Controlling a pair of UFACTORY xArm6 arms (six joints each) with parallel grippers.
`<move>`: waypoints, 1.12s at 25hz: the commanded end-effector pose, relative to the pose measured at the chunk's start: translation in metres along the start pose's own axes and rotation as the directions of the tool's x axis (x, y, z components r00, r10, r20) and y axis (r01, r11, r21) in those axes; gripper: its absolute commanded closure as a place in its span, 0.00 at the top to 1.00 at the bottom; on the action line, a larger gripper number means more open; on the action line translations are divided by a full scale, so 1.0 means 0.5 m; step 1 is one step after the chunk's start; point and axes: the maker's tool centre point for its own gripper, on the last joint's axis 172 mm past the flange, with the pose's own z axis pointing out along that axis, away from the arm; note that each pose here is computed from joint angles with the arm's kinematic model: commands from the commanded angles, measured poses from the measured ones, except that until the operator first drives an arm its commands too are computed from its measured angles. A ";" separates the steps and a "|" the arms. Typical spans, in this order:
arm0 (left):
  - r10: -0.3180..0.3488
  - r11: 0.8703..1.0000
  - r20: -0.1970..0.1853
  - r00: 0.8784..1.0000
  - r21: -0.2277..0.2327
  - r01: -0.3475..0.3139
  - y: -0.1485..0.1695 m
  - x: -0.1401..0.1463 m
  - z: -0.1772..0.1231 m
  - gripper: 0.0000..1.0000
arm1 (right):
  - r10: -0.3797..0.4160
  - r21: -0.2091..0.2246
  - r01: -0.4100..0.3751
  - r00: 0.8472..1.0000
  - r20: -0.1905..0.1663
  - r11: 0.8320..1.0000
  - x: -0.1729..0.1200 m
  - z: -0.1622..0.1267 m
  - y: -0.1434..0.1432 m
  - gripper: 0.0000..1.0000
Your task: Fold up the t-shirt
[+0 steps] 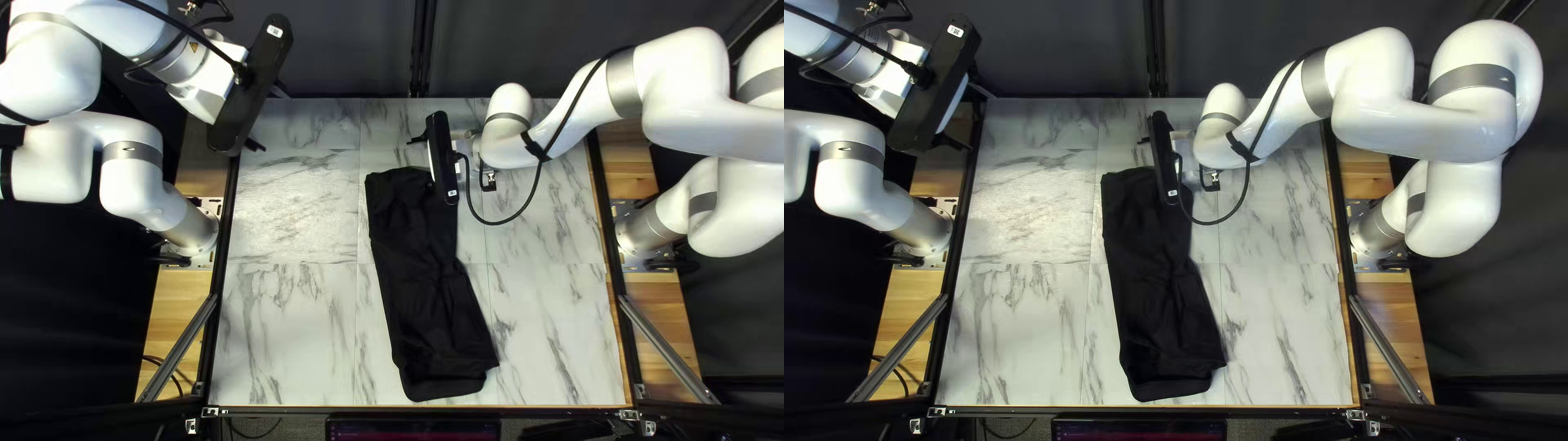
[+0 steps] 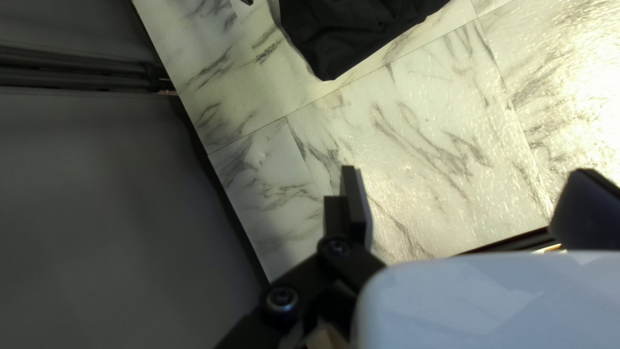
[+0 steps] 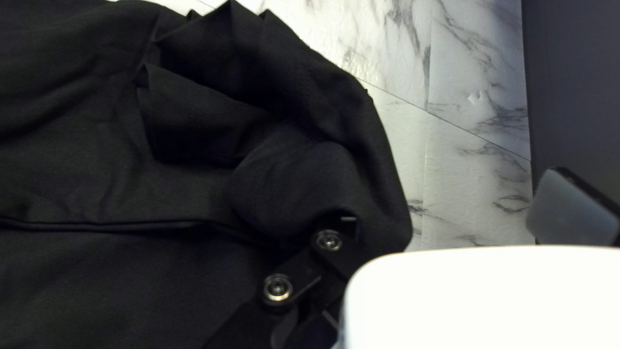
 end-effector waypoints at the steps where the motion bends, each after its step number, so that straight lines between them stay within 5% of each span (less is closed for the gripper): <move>1: 0.000 1.000 0.000 1.000 0.000 0.000 0.000 0.000 0.000 1.00 | 0.000 0.000 0.000 1.000 0.000 1.000 0.000 0.000 0.000 1.00; 28: 0.000 1.000 0.000 1.000 0.000 0.000 0.000 0.000 0.000 1.00 | 0.005 0.000 -0.005 1.000 0.004 1.000 0.004 -0.009 0.006 1.00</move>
